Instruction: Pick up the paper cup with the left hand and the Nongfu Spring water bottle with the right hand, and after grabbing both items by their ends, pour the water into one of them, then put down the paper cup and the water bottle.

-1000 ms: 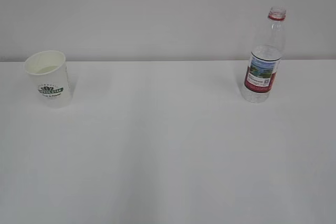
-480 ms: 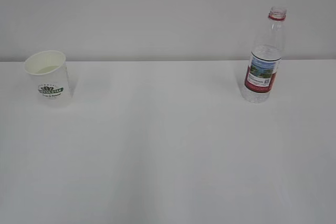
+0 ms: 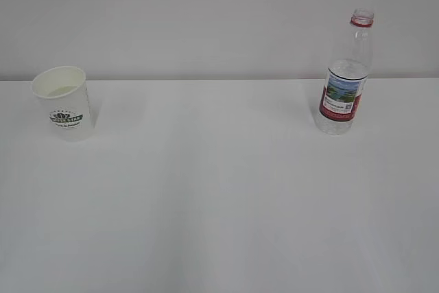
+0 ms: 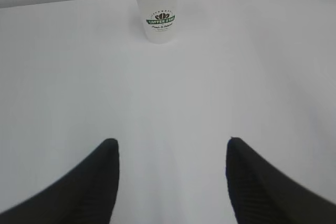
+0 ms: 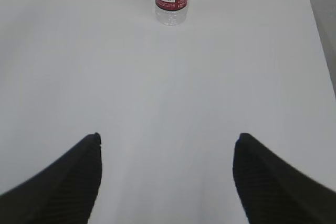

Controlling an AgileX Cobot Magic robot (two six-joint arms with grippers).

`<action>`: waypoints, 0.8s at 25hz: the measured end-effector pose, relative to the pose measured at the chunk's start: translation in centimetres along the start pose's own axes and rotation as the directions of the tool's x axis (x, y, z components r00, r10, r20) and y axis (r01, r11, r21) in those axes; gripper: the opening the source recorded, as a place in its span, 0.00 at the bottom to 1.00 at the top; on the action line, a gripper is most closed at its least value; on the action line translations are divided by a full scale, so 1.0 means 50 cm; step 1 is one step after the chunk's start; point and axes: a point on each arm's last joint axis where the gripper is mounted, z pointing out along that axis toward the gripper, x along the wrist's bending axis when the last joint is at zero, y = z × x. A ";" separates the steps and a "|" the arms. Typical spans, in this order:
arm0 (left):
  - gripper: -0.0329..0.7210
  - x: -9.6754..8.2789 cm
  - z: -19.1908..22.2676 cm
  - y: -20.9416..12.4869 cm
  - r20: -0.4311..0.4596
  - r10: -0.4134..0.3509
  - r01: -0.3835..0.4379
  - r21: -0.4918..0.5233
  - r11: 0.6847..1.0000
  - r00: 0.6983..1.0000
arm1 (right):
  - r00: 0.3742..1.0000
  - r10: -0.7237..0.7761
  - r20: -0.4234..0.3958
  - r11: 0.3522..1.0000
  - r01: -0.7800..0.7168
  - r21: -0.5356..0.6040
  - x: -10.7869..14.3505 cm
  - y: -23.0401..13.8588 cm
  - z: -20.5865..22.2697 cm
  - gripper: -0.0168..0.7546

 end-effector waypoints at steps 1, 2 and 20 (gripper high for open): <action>0.66 0.000 0.000 0.000 0.000 0.000 0.000 0.000 1.000 1.000 | 1.000 0.000 0.000 1.000 0.000 0.000 0.000 0.000 0.000 0.78; 0.65 0.000 0.000 0.000 0.000 0.000 0.000 0.000 1.000 1.000 | 1.000 0.000 0.000 1.000 0.000 0.000 0.000 0.000 0.000 0.78; 0.65 0.001 0.000 0.000 -0.006 0.004 -0.004 0.000 1.000 1.000 | 1.000 0.000 0.000 1.000 0.000 -0.002 0.000 0.000 0.000 0.78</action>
